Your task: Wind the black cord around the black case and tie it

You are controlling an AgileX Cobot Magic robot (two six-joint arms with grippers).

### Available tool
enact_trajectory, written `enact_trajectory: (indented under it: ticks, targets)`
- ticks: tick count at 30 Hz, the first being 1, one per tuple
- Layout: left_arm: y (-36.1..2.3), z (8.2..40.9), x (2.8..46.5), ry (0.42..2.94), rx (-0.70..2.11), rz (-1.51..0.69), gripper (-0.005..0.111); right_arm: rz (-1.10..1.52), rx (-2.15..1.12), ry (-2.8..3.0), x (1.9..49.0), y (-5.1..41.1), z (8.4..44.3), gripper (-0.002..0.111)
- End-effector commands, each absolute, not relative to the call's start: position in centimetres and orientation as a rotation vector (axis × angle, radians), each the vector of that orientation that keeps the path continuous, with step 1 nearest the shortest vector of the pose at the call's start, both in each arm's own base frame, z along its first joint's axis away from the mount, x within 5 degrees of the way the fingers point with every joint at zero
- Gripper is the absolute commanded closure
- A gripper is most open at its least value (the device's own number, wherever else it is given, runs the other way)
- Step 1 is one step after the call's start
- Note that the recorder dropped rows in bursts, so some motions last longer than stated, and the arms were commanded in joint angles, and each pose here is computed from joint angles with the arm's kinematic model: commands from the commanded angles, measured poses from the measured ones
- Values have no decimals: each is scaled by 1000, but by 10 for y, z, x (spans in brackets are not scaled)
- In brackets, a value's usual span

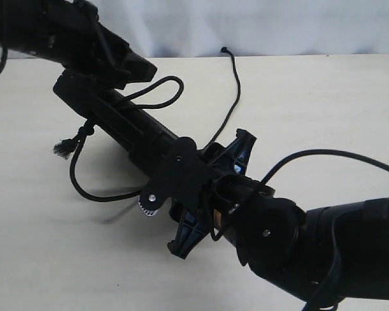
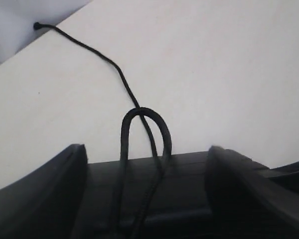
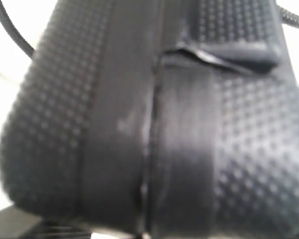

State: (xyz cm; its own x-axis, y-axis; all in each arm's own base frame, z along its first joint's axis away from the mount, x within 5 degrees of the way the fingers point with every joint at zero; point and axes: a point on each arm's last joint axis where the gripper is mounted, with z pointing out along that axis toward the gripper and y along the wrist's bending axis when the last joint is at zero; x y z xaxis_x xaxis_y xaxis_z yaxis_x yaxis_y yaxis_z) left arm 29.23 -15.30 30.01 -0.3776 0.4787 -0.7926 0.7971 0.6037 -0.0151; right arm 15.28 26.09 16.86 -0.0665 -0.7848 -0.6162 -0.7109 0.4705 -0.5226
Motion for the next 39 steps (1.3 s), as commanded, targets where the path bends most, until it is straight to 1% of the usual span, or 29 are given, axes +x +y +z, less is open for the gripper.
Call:
enact_trajectory:
  ticks: [1, 4, 5, 7, 11, 14, 20, 22, 24, 25, 26, 27, 28, 29, 35, 39]
  targets:
    - [-170, 304, 312, 2215, 1046, -468, 44, -9, -1351, 1912, 144, 261, 146, 104]
    - [-189, 303, 318, 2223, 1177, -412, 44, -9, -1351, 1912, 144, 261, 146, 104]
    - [-196, 300, 324, 2223, 1187, -343, 44, 3, -1359, 1915, 143, 261, 146, 104]
    - [-201, 299, 331, 2212, 1185, -253, 44, 7, -1362, 1916, 142, 261, 146, 104]
    - [-201, 284, 340, 2213, 1254, -152, 44, 7, -1362, 1916, 142, 261, 146, 104]
    - [-202, 279, 342, 2175, 1336, -131, 44, 7, -1362, 1916, 142, 261, 146, 104]
    - [-207, 274, 342, 2168, 1356, -194, 44, 6, -1361, 1915, 142, 261, 146, 104]
    - [-209, 263, 345, 2196, 1371, -198, 49, 6, -1361, 1915, 142, 261, 146, 104]
    - [-211, 256, 349, 2193, 1357, -193, 63, 6, -1361, 1915, 142, 261, 146, 104]
    - [-211, 256, 350, 2187, 1350, -190, 76, 6, -1361, 1915, 142, 261, 146, 104]
    - [-211, 256, 351, 2185, 1349, -189, 84, 6, -1361, 1915, 142, 261, 146, 104]
    - [-211, 256, 351, 2185, 1349, -189, 96, 6, -1361, 1915, 142, 261, 146, 104]
    - [-211, 256, 351, 2182, 1354, -184, 103, 8, -1362, 1916, 142, 261, 146, 104]
    - [-211, 256, 351, 2181, 1357, -181, 107, 15, -1367, 1917, 142, 262, 145, 104]
    - [-210, 256, 351, 2178, 1363, -172, 107, 17, -1369, 1918, 142, 262, 145, 104]
    - [-208, 268, 347, 2154, 1358, -162, 107, 49, -1437, 1902, 138, 264, 143, 104]
